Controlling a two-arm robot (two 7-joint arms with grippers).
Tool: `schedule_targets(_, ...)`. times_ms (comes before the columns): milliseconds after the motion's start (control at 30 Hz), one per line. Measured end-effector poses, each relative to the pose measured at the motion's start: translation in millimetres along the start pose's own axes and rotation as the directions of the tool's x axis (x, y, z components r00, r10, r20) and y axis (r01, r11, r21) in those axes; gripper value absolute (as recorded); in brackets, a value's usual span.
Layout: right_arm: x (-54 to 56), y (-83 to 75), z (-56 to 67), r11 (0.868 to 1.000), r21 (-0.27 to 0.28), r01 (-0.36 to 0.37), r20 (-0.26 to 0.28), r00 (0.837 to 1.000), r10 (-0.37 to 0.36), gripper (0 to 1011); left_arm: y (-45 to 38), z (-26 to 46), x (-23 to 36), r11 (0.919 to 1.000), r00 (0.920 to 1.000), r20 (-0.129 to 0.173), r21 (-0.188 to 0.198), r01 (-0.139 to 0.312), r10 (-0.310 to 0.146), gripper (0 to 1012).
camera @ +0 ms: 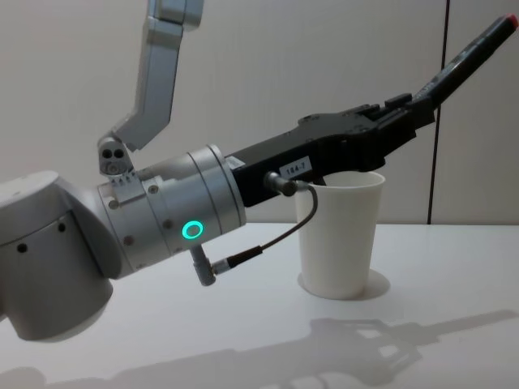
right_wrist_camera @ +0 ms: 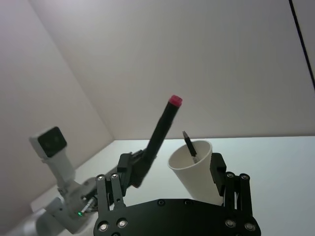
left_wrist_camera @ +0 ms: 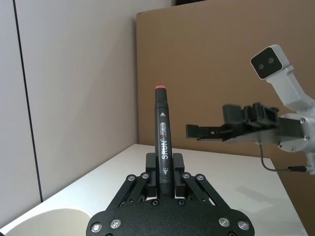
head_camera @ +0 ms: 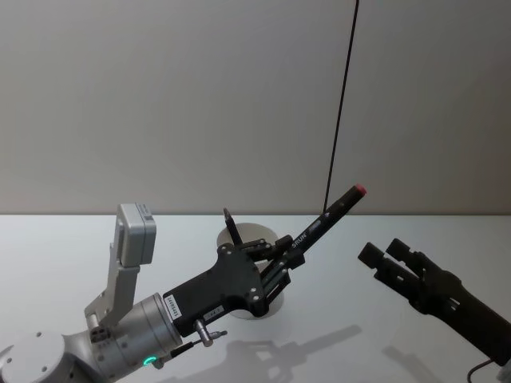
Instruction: Place the pen into the pen holder.
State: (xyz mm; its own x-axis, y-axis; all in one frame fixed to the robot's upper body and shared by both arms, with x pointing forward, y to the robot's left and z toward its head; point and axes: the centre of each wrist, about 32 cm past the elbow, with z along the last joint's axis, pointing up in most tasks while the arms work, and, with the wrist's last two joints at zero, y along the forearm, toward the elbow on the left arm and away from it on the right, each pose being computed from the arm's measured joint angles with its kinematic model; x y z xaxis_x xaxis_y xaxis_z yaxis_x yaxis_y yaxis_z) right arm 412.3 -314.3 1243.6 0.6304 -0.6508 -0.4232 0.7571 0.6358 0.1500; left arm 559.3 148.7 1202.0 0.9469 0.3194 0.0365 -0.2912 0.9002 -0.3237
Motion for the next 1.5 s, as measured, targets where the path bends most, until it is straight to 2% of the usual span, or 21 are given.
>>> schedule_targets(133, -3.7, 1.2, 2.6, 1.0, 0.011, -0.022, -0.052, 0.998, 0.022, 1001, 0.0, 0.0, 0.0, 1.0, 1.0, 0.0, 0.0, 0.0, 0.0, 194)
schedule_targets(300, -9.0, 4.4, 3.2, 1.0, 0.025, -0.019, -0.085, 0.996, 0.021, 1001, 0.0, 0.0, 0.0, 1.0, 1.0, 0.0, 0.0, 0.0, 0.0, 194)
schedule_targets(533, -17.8, 12.1, 0.1, 0.999, 0.04, 0.009, -0.101, 0.995, -0.005, 1001, 0.0, 0.0, 0.0, 1.0, 1.0, 0.0, 0.0, 0.0, 0.0, 193)
schedule_targets(933, -30.7, 28.9, -8.1, 0.997, 0.045, 0.061, -0.092, 0.994, -0.056, 1001, 0.0, 0.0, 0.0, 1.0, 1.0, 0.0, 0.0, 0.0, 0.0, 194)
schedule_targets(1267, -34.9, 42.4, -14.1, 0.996, 0.044, 0.077, -0.11, 0.991, -0.072, 1001, 0.0, 0.0, 0.0, 1.0, 1.0, 0.0, 0.0, 0.0, 0.0, 194)
schedule_targets(1500, -36.8, 51.8, -18.3, 0.994, 0.043, 0.099, -0.147, 0.985, -0.091, 1001, 0.0, 0.0, 0.0, 1.0, 1.0, 0.0, 0.0, 0.0, 0.0, 194)
